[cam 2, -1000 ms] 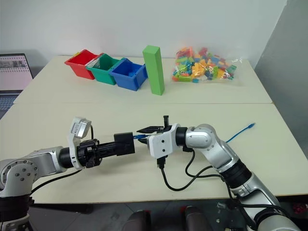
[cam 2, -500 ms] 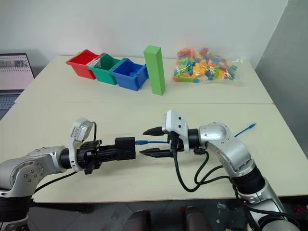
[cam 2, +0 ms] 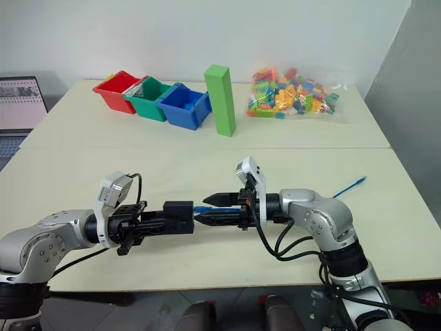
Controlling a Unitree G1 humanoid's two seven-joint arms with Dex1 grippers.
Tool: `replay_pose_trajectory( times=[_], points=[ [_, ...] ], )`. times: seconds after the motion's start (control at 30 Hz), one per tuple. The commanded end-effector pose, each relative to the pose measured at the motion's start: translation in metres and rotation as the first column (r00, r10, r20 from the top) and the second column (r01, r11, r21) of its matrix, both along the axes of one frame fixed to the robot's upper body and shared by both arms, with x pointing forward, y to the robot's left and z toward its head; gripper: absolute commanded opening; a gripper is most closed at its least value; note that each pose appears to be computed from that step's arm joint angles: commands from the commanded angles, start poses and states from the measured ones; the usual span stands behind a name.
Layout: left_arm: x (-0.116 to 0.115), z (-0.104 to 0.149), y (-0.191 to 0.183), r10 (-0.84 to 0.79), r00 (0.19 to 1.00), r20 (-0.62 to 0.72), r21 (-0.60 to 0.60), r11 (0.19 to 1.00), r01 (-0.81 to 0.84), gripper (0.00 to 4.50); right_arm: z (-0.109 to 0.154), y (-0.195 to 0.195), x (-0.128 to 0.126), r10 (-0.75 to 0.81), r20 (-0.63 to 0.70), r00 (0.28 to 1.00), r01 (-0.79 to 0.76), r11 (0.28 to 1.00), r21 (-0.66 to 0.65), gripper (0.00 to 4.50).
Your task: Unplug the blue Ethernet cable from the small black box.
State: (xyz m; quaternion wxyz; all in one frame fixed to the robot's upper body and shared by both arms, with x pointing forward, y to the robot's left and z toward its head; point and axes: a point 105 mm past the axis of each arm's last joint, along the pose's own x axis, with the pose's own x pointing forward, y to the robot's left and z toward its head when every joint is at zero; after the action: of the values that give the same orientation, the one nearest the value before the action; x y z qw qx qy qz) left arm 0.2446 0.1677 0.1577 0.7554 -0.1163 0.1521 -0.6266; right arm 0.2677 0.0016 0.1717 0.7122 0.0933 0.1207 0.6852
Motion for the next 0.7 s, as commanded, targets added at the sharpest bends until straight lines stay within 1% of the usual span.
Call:
replay_pose_trajectory(
  times=[0.03, 0.37, 0.43, 0.47, 0.6, 0.63, 0.7],
  points=[
    [-0.0009, 0.0033, 0.0028, -0.002, 1.000, 0.031, -0.001, 1.000, 0.002, 0.79, 0.0115, 0.0010, 0.0001, 0.006, 0.019, 1.000, -0.006, 0.999, 0.037, 2.96],
    [0.0002, 0.0013, 0.0036, 0.005, 0.999, 0.035, -0.007, 1.000, -0.005, 0.79, 0.0056, 0.0040, -0.0023, 0.017, 0.032, 0.999, -0.017, 1.000, 0.004, 2.96],
    [0.0003, 0.0009, 0.0033, 0.005, 0.999, 0.034, -0.010, 1.000, -0.005, 0.79, 0.0044, 0.0047, -0.0031, 0.020, 0.036, 0.999, -0.020, 1.000, -0.005, 2.60],
    [-0.0001, 0.0004, 0.0031, 0.003, 0.999, 0.035, -0.009, 1.000, -0.003, 0.79, 0.0037, 0.0052, -0.0036, 0.022, 0.043, 0.999, -0.022, 1.000, -0.011, 2.57],
    [-0.0015, -0.0019, 0.0025, -0.004, 0.999, 0.033, -0.004, 1.000, 0.004, 0.79, 0.0041, 0.0071, -0.0045, 0.028, 0.047, 0.999, -0.028, 1.000, -0.013, 1.52],
    [-0.0018, -0.0023, 0.0026, -0.005, 0.999, 0.033, -0.003, 1.000, 0.005, 0.79, 0.0046, 0.0074, -0.0045, 0.028, 0.045, 0.999, -0.028, 1.000, -0.010, 1.33],
    [-0.0026, -0.0033, 0.0031, -0.007, 0.999, 0.034, 0.003, 1.000, 0.007, 0.79, 0.0059, 0.0076, -0.0046, 0.029, 0.040, 0.999, -0.029, 1.000, -0.004, 0.81]
  ],
)
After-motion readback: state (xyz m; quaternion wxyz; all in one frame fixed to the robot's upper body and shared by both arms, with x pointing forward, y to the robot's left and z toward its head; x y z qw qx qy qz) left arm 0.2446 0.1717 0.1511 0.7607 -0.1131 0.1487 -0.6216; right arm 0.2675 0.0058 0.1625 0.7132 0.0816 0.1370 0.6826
